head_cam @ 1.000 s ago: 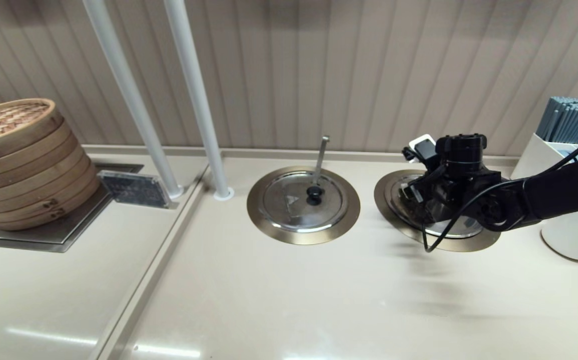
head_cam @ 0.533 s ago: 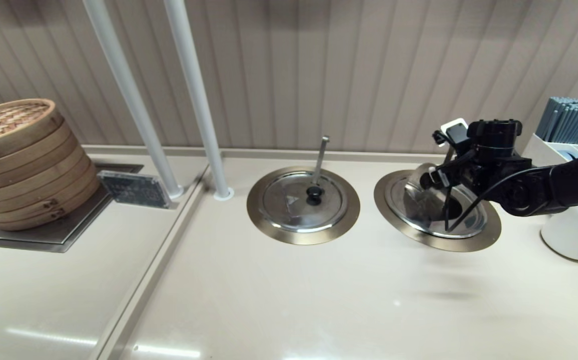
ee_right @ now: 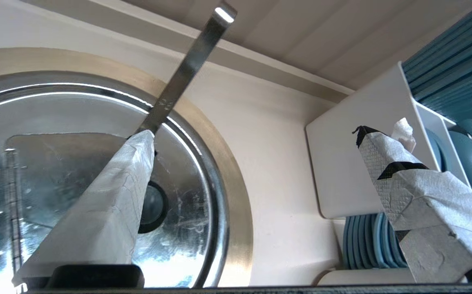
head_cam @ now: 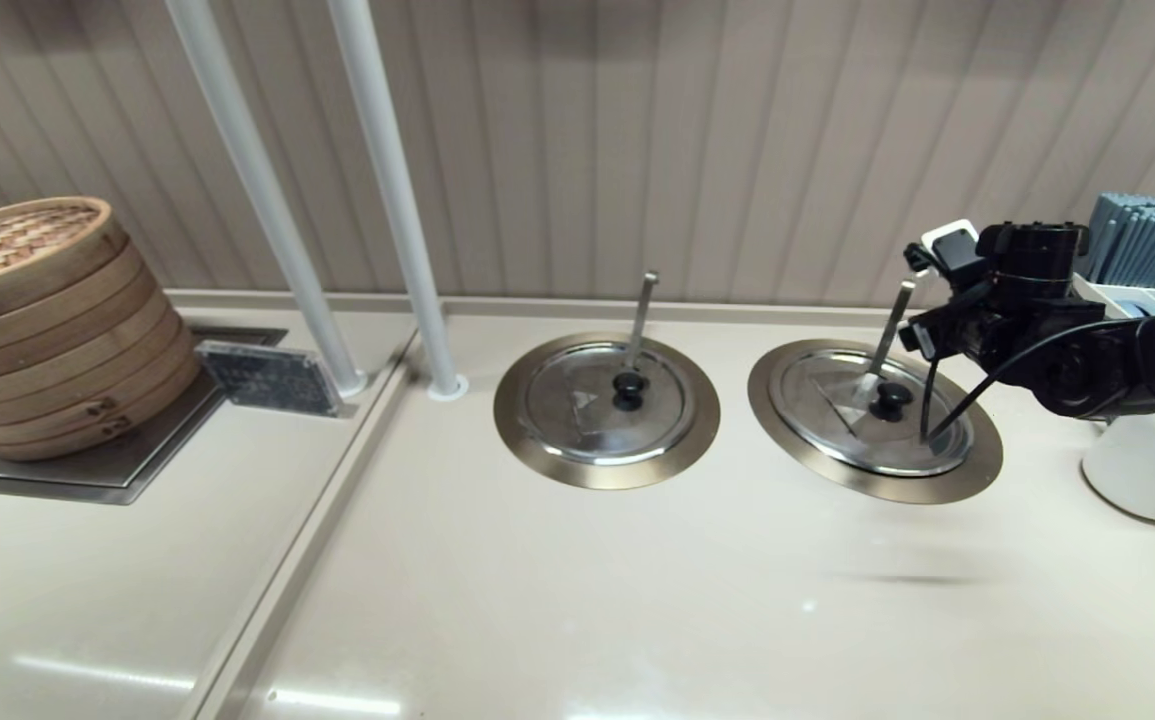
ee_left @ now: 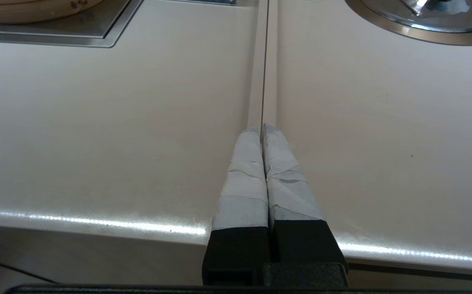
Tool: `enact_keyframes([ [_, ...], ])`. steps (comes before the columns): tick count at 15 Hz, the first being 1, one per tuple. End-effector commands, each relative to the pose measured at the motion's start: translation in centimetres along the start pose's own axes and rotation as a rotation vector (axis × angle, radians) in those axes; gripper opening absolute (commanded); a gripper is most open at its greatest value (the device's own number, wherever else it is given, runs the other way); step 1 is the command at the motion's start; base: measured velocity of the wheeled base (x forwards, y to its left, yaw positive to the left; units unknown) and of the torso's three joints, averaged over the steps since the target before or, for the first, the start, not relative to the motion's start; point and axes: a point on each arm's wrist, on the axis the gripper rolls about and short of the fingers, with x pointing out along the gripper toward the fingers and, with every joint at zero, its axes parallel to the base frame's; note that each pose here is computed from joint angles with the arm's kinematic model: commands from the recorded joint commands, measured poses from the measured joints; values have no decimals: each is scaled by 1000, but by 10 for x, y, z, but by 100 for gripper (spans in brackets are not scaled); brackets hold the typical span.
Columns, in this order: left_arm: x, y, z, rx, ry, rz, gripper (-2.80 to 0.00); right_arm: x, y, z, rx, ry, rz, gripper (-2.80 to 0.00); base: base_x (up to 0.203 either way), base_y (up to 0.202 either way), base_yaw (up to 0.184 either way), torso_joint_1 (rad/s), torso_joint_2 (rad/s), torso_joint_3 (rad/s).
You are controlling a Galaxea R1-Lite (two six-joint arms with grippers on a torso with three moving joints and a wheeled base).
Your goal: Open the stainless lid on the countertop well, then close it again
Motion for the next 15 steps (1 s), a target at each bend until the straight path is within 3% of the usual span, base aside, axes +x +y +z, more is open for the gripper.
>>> enact_keyframes([
  [1, 0, 0, 0, 0, 1, 1, -280, 0, -9, 5, 15, -19, -22, 0, 0, 0, 0, 0, 0, 0],
  [7, 0, 0, 0, 0, 0, 1, -280, -11, -5, 16, 67, -55, 15, 0, 0, 0, 0, 0, 0, 0],
  [8, 0, 0, 0, 0, 1, 1, -280, -15, -4, 17, 83, -57, 26, -280, 0, 0, 0, 0, 0, 0],
  [11, 0, 0, 0, 0, 1, 1, -280, -36, -15, 32, 170, -51, 58, -280, 0, 0, 0, 0, 0, 0],
  [13, 0, 0, 0, 0, 1, 1, -280, -78, -43, 46, 229, -56, 81, -280, 0, 0, 0, 0, 0, 0],
  [15, 0, 0, 0, 0, 1, 1, -280, -134, -72, 51, 292, -78, 168, -280, 0, 0, 0, 0, 0, 0],
])
